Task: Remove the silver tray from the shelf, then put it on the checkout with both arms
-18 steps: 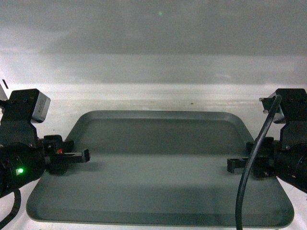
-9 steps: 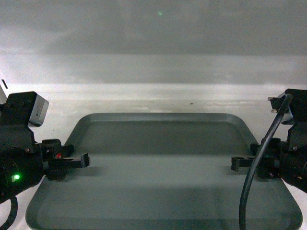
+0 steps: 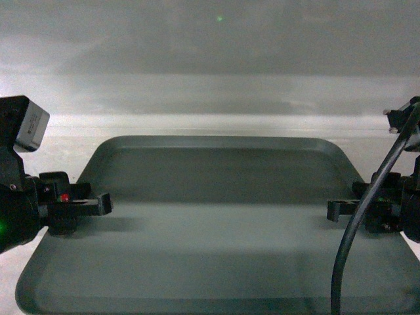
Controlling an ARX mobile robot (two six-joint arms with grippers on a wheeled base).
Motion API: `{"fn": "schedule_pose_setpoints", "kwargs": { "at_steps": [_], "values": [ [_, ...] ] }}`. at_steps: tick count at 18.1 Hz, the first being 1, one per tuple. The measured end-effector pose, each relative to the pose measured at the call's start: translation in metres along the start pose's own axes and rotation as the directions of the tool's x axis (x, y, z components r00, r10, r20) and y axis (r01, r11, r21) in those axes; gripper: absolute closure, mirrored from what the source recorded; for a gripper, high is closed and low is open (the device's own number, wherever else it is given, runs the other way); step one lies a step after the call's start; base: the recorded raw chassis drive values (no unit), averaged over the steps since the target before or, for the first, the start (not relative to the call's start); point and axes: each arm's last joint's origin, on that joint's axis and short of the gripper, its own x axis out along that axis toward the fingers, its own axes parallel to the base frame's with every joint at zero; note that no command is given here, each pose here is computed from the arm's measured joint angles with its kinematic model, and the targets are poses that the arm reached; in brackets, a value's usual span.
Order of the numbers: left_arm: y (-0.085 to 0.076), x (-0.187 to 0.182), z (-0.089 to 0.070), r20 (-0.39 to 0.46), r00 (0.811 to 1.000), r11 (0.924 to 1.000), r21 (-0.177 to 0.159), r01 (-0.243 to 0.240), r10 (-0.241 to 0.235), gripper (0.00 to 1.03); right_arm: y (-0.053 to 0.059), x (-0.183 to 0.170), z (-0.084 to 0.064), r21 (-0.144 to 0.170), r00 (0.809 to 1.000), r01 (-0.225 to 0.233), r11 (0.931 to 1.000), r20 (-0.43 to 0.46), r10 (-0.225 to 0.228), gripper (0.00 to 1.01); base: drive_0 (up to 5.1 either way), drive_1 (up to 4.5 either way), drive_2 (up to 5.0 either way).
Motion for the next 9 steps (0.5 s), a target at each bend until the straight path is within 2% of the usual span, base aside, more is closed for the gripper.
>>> {"fn": "schedule_pose_setpoints", "kwargs": {
  "at_steps": [9],
  "values": [
    [-0.008, -0.034, 0.027, 0.052, 0.999, 0.9993, 0.038, 0.006, -0.008, 1.00, 0.001, -0.034, 0.027, 0.002, 1.000, 0.000, 1.0000, 0.013, 0.000, 0.98, 0.0, 0.00, 0.0]
  ]
}}
